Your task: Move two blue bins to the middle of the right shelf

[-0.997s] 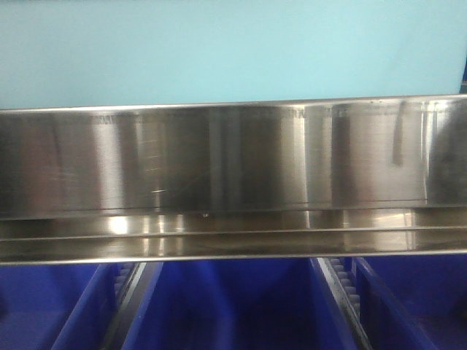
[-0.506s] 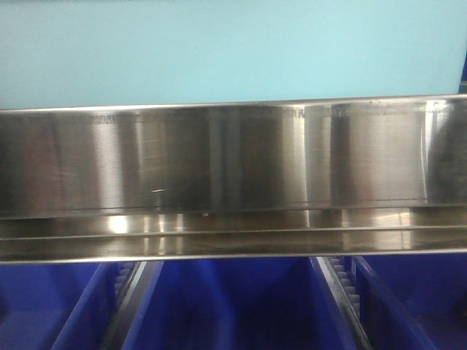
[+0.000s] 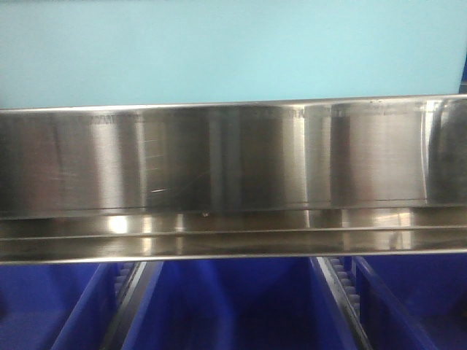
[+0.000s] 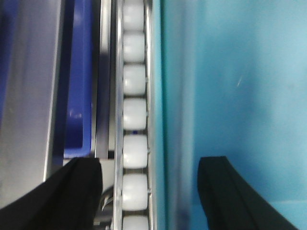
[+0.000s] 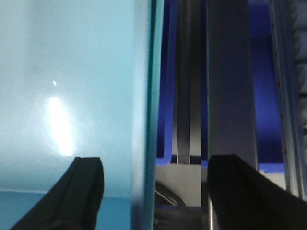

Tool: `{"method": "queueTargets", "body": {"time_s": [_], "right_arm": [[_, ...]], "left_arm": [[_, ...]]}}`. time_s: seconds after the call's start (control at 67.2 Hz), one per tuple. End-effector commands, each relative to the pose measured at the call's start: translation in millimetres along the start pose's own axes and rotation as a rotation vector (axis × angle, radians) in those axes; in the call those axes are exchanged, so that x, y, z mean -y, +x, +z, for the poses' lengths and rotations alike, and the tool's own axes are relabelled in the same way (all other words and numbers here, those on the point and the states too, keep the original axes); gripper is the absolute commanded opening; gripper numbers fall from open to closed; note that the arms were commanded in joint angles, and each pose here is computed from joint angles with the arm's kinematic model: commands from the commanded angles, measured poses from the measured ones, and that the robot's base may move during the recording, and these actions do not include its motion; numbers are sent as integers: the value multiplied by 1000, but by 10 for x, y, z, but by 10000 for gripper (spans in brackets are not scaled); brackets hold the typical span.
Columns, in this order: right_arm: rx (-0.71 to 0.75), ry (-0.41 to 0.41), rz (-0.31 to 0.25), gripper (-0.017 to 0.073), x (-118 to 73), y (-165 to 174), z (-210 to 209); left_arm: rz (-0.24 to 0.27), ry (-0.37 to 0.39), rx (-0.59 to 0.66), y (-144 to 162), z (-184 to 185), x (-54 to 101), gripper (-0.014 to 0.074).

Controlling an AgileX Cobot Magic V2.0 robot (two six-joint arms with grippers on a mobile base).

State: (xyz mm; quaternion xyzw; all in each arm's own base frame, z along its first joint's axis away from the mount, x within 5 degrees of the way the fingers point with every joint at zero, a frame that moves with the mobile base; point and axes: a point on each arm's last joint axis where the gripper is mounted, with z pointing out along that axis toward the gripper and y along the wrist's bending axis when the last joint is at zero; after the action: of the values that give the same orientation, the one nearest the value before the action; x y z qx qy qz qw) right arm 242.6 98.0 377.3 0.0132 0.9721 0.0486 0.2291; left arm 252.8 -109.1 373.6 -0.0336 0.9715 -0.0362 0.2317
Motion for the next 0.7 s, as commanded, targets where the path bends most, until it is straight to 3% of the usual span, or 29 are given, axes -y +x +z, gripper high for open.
{"method": "queueTargets", "body": {"time_s": [0.0,0.684], "right_arm": [[2,2,-1,350,22,15,8],[-4,5,-2,349,18,9,28]], "left_arm": [[-13,8,-27,36,53,-1,337],[-20,23,-38,35,62,21,337]]}}
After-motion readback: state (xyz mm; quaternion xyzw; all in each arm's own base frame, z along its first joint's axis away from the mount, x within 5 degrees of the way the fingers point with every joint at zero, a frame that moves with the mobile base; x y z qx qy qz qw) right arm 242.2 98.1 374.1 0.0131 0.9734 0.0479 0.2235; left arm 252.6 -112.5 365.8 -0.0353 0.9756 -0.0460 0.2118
